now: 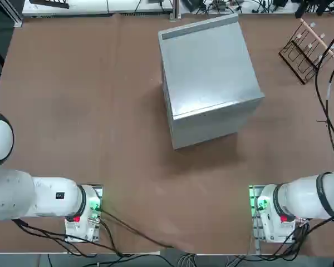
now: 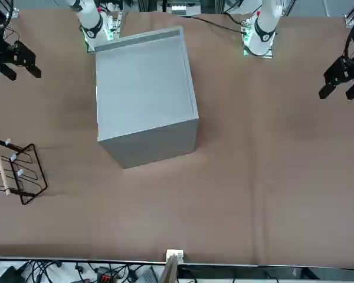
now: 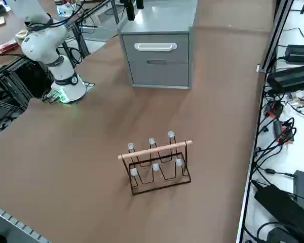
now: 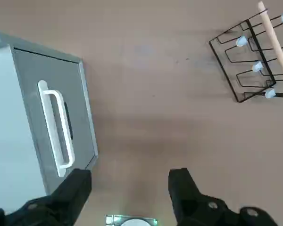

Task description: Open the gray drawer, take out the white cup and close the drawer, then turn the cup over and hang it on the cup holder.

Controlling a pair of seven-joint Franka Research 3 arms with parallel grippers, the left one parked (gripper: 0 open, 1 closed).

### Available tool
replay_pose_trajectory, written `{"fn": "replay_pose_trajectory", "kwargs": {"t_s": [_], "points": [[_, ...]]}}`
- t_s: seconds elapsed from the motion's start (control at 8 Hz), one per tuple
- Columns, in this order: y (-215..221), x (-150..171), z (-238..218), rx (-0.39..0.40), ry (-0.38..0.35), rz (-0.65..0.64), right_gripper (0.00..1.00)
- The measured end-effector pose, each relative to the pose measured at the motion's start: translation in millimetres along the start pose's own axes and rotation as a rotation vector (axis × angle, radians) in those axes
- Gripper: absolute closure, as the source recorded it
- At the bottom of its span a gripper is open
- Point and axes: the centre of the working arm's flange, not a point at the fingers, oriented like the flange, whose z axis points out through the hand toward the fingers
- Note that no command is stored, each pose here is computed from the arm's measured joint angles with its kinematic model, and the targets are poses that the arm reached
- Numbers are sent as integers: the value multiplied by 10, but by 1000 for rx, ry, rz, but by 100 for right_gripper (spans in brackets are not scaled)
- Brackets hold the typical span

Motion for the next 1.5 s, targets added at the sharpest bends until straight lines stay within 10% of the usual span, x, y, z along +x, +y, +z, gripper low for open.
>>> {"fn": "replay_pose_trajectory", "kwargs": {"t_s": [0.75,1.5], "points": [[-92,11,51,42,-12,-10,0],[-195,235,1376,274,-34,20,0]]}}
